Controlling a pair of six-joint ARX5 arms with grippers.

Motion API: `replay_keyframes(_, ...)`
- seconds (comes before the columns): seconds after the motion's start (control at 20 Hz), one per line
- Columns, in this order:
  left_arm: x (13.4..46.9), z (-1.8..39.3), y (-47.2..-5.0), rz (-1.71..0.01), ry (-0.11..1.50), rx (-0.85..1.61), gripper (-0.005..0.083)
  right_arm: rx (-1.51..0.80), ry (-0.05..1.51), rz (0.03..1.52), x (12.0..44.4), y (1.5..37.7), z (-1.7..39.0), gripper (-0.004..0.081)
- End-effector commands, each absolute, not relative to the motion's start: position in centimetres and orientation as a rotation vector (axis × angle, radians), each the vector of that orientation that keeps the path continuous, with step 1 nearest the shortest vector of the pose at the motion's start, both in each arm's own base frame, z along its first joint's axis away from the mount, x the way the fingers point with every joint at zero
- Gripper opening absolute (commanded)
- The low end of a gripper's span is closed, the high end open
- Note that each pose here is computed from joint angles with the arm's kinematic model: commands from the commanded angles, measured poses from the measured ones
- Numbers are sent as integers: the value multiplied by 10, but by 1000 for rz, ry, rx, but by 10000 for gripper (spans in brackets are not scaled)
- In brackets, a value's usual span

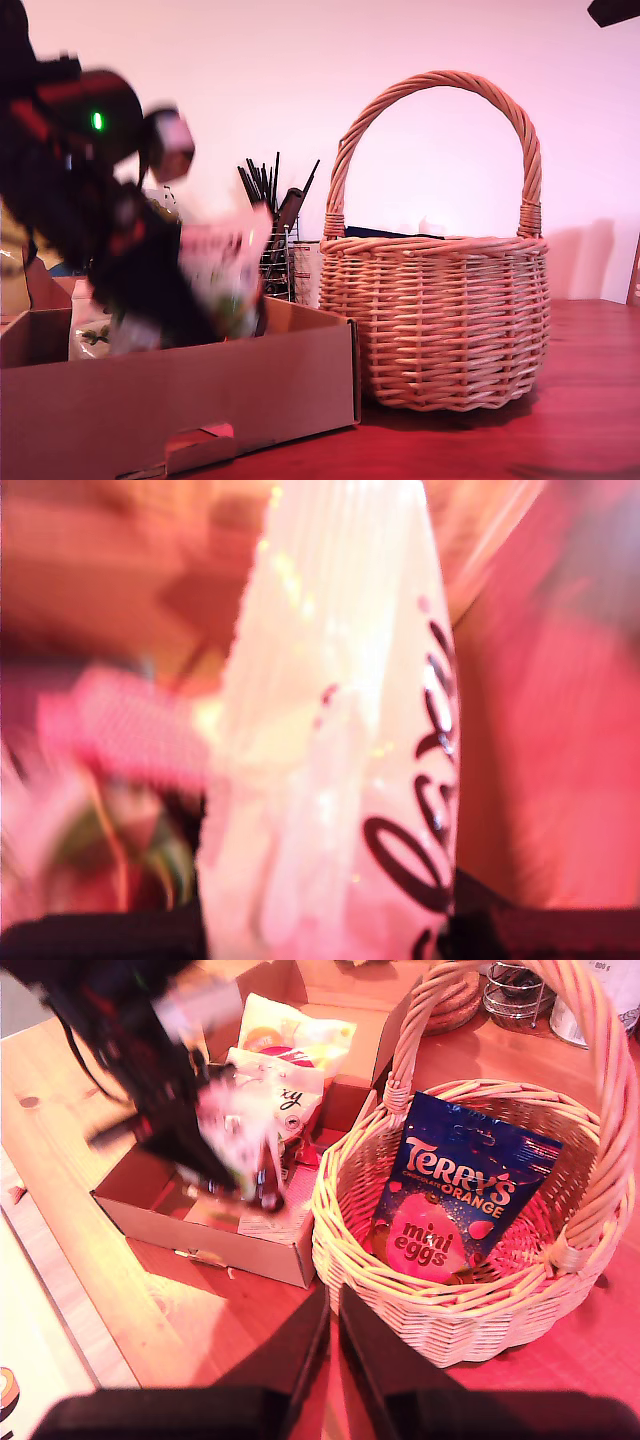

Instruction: Move the bags of Easter eggs from the cardboard box on the left into the woven basket on the right side.

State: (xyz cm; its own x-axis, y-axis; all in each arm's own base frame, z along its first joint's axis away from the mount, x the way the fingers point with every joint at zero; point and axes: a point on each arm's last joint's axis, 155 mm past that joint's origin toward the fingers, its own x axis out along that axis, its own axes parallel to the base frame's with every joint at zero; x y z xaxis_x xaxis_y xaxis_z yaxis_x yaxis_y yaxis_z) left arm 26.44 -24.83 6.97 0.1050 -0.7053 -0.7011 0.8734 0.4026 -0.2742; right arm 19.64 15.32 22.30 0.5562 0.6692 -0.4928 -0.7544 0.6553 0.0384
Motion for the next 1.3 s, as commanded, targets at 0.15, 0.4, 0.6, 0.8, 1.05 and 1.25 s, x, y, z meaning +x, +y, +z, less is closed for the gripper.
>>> replay_keyframes(0.15, 269, 147, -277, -1286, 664, 131, -2, -190, 494, 850, 196, 154, 223, -13)
replay_keyframes(0.4, 267, 190, -334, -1344, 429, 137, -1, -190, 494, 850, 196, 154, 223, -13)
replay_keyframes(0.6, 279, 197, -374, -1241, 267, 214, -1, -190, 494, 850, 196, 154, 223, -13)
replay_keyframes(0.8, 300, 181, -395, -1160, 222, 206, -1, -190, 494, 850, 196, 154, 223, -13)
replay_keyframes(1.05, 316, 161, -409, -1120, 346, 66, 53, -189, 494, 851, 196, 154, 223, -13)
replay_keyframes(1.25, 320, 154, -421, -1107, 453, -8, 149, -189, 495, 851, 196, 154, 223, -13)
